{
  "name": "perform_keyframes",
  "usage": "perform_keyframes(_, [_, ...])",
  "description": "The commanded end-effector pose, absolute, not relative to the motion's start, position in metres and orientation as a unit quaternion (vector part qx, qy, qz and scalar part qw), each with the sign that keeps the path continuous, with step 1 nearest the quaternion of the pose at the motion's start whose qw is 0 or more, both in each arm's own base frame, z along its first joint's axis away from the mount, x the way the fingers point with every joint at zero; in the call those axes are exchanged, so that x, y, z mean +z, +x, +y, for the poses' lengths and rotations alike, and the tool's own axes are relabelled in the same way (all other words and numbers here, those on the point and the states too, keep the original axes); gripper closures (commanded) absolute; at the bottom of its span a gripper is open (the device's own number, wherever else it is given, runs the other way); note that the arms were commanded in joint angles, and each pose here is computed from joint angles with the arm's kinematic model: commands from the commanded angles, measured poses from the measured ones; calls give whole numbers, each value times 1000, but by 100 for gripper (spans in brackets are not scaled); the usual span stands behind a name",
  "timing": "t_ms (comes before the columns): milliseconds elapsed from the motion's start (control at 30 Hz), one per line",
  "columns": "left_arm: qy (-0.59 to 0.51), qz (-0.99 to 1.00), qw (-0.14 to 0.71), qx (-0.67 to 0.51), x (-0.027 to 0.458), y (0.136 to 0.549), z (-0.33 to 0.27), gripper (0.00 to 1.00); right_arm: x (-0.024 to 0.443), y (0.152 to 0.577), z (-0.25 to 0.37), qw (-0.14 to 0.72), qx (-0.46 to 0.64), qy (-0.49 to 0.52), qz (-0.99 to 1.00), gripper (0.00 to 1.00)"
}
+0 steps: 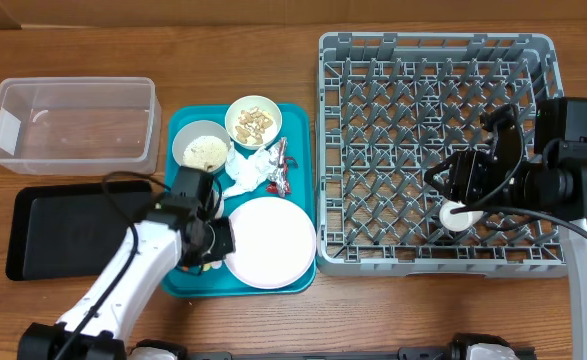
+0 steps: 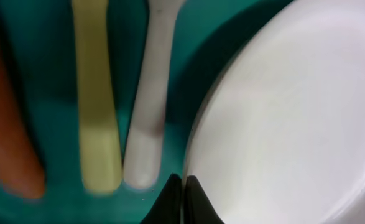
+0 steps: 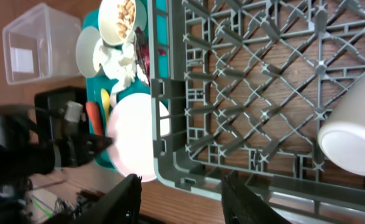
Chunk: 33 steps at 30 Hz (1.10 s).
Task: Sort waste into correct bins and load items into the dishwasher rack
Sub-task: 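Lift the plate and hand it to the right gripper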
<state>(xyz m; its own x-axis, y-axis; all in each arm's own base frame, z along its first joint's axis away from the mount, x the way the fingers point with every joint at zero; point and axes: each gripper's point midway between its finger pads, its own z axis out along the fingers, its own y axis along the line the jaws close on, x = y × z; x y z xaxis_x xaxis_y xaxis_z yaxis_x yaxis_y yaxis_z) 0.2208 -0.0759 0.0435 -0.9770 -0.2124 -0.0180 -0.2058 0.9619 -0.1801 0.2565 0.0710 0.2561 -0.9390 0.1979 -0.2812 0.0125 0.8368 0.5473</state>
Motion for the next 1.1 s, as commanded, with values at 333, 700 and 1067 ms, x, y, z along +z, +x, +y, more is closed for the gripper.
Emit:
perform_keyframes(333, [-46, 981, 180, -58, 218, 296, -68, 96, 295, 221, 136, 185, 413, -167, 876, 54])
perform_keyframes(700, [5, 950, 253, -184, 294, 309, -110, 96, 303, 251, 172, 223, 422, -207, 854, 21])
perform_keyframes(1067, [57, 925, 261, -269, 320, 298, -145, 96, 300, 274, 207, 214, 480, -248, 814, 36])
